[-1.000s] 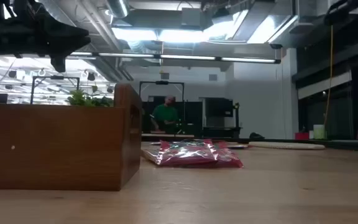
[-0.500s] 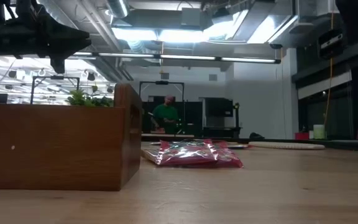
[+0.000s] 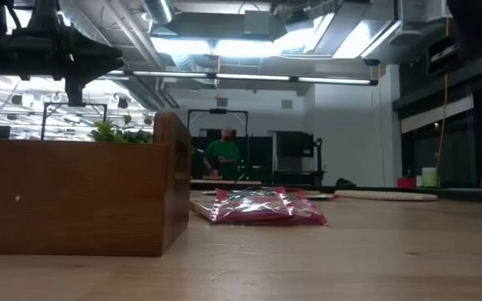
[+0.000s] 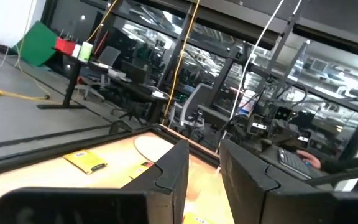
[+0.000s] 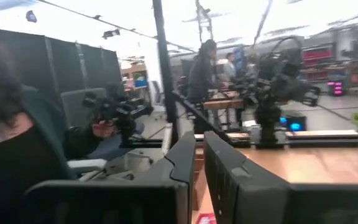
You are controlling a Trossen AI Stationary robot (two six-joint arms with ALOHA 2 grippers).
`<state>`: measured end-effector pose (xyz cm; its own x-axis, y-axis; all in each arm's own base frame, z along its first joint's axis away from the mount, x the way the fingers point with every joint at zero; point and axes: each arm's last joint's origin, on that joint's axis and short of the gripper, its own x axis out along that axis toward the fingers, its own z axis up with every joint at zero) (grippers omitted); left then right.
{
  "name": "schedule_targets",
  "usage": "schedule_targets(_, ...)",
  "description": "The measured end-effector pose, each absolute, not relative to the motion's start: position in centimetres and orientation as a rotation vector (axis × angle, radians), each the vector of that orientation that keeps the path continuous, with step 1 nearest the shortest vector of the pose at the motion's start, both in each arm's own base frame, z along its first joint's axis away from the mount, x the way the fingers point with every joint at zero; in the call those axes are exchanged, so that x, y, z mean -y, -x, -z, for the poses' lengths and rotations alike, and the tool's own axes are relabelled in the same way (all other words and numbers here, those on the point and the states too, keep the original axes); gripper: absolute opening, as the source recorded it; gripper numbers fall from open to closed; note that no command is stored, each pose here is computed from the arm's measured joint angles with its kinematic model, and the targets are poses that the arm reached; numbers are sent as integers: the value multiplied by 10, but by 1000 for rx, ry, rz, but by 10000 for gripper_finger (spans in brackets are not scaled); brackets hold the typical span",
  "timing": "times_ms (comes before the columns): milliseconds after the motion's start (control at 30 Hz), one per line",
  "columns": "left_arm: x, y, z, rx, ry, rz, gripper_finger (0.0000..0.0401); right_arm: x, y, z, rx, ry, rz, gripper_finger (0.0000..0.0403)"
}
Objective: Pick & Place Tea
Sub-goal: Put the yellow tea bag into the right section of the wooden organizer
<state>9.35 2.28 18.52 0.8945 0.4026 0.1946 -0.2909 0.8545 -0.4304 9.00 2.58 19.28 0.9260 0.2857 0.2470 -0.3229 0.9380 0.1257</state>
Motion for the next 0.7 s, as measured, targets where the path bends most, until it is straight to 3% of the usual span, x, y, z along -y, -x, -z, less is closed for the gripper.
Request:
schedule_targets(233,-23,-93,-186,296,410,-379,90,-24,-89,-198,287,-160,-280,37)
schedule_targets(400,-20,-95,-188,292,402,-273,87,-19,-90,-198,289,-228,-82,37)
schedule_targets(700,-23,-114,-205,176,376,-277,84,-15,-98,-193,244,-286,129,37)
